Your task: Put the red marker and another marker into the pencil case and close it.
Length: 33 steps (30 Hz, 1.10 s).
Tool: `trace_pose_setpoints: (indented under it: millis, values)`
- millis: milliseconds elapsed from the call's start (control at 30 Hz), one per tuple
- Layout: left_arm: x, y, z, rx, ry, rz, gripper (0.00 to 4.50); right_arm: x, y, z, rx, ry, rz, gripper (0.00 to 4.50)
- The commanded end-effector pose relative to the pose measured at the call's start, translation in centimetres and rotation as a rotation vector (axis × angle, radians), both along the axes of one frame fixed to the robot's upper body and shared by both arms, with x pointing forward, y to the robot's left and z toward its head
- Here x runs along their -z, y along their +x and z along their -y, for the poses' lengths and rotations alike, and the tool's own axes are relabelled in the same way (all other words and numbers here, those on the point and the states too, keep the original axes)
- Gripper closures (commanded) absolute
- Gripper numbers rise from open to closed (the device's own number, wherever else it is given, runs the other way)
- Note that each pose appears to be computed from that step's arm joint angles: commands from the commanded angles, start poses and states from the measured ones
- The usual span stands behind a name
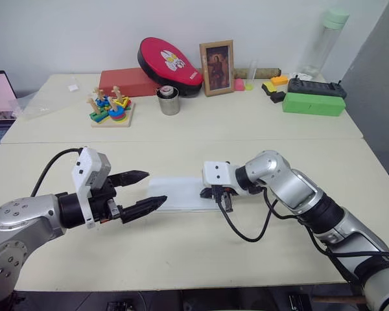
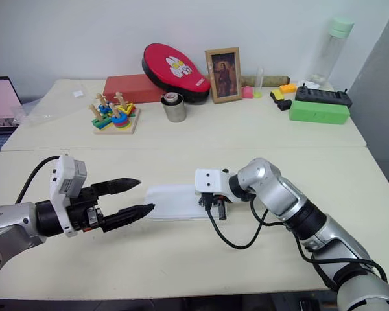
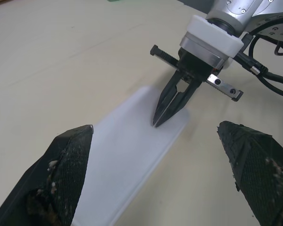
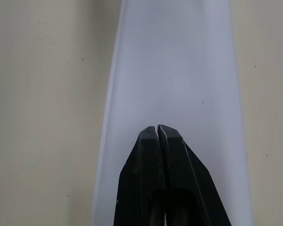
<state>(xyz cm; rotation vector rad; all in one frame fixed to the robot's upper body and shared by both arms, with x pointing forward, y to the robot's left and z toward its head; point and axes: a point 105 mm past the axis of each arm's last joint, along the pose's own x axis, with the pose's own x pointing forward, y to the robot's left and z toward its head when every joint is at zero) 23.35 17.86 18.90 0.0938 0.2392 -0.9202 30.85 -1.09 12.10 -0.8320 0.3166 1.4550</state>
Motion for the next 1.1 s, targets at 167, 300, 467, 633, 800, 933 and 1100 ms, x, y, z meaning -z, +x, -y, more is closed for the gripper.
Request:
trace_pose_setpoints:
  millis: [167,300,467,633,800,933,1100]
  values:
    - [-0.7,4.5,-3.9,-0.332,0.01,0.103,0.0,-5.8,1.9,1.6,0.129,0.368,-0.016,4.47]
    - [-1.0,6.6,-6.8,-0.52,-0.016,0.126,0.0,-7.9,6.2,5.4,0.41,0.527,0.041,3.92]
    - [0.3,7.5,-10.1,-0.64,0.057,0.118,0.0,-7.1,6.0,10.1,0.473,0.495,-0.012,2.74]
    - [0.9,7.4,-12.7,-0.667,0.115,0.097,0.0,-6.9,6.5,14.1,0.594,0.454,0.018,1.41]
    - [1.0,7.3,-13.3,-0.627,0.136,0.073,0.0,-6.2,5.5,14.3,0.594,0.444,-0.008,0.17]
    - [0.7,7.1,-13.5,-0.608,0.142,0.068,0.0,-5.9,4.7,14.0,0.567,0.435,-0.027,0.04]
    - [0.8,7.2,-13.9,-0.634,0.143,0.073,0.0,-5.8,4.5,13.7,0.56,0.434,-0.031,0.04]
